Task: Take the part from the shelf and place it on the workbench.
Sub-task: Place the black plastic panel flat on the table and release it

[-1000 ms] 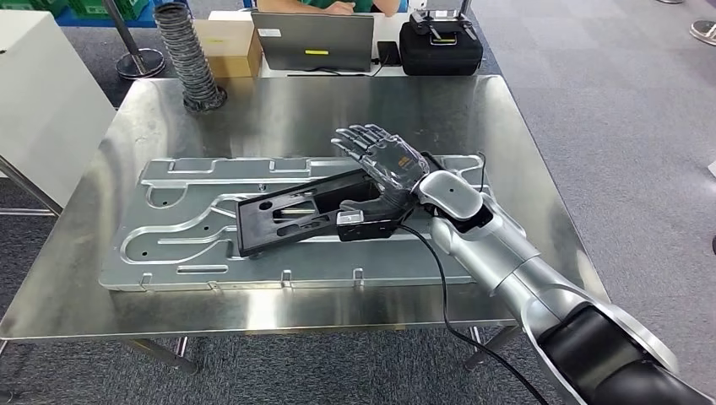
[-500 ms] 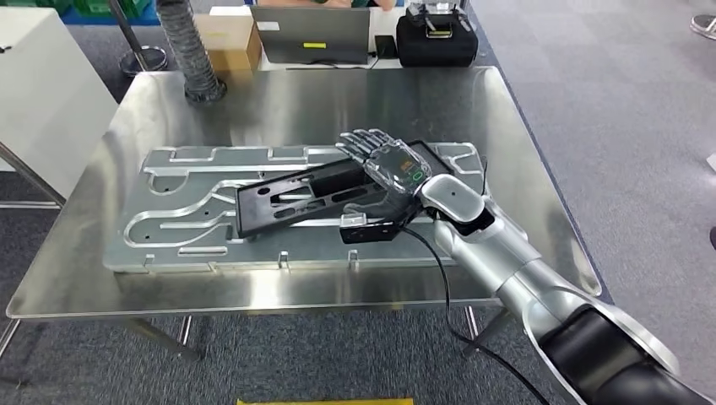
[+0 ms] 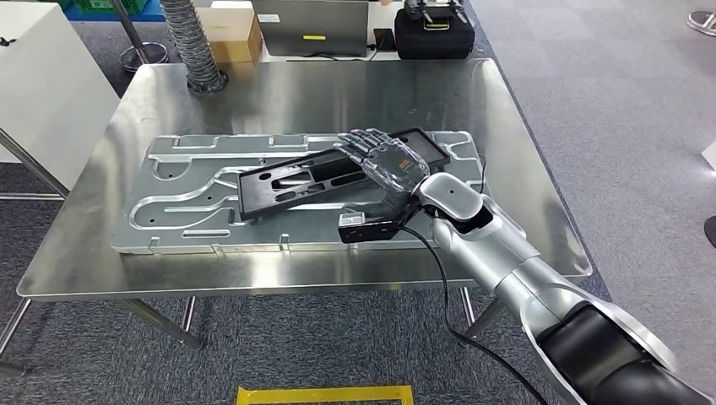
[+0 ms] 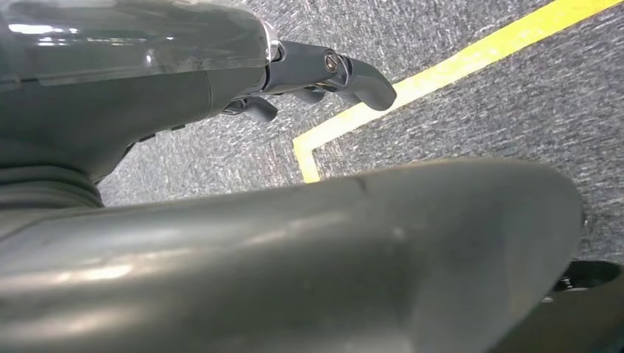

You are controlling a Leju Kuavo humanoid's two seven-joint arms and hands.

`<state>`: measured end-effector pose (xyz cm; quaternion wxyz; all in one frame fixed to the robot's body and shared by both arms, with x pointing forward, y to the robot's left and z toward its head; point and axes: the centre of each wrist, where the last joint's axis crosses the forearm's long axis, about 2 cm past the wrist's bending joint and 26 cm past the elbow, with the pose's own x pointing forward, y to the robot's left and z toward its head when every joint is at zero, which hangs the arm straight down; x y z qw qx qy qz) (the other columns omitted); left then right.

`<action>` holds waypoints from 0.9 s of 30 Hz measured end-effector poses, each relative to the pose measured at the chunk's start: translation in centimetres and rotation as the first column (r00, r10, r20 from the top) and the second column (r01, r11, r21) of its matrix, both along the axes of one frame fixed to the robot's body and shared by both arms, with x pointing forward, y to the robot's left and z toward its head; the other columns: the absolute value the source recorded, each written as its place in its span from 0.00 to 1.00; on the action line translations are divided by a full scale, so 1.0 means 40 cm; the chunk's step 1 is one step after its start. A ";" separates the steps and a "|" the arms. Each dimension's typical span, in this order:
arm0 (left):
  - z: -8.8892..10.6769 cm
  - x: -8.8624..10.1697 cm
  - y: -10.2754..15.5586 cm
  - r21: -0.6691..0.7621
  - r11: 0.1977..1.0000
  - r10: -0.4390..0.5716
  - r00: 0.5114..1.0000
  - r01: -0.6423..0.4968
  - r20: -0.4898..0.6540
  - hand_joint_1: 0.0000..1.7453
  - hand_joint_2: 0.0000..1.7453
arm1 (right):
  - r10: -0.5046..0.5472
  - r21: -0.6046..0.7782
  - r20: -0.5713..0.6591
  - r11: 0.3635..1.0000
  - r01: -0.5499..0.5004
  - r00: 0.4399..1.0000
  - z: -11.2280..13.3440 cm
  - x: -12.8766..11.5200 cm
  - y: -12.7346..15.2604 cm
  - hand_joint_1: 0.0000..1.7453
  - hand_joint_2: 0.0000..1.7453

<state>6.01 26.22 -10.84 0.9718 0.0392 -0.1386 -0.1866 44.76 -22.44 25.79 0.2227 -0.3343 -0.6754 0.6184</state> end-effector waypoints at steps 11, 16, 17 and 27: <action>0.000 0.002 0.005 -0.001 1.000 -0.013 1.000 0.013 0.000 0.00 0.00 | -0.013 0.002 -0.012 1.000 0.013 1.000 -0.008 0.003 -0.005 0.00 0.00; 0.001 0.009 0.007 -0.002 1.000 -0.016 1.000 0.016 0.005 0.00 0.00 | -0.021 0.005 -0.010 1.000 0.021 1.000 -0.007 0.004 -0.008 0.00 0.00; 0.001 0.010 0.007 -0.002 1.000 -0.016 1.000 0.016 0.005 0.00 0.00 | -0.024 0.004 -0.010 1.000 0.024 1.000 -0.008 0.004 -0.011 0.00 0.00; 0.003 0.020 0.005 -0.006 1.000 -0.019 1.000 0.019 0.013 0.00 0.00 | -0.048 -0.001 -0.015 0.999 0.048 0.999 -0.019 0.003 -0.028 0.00 0.00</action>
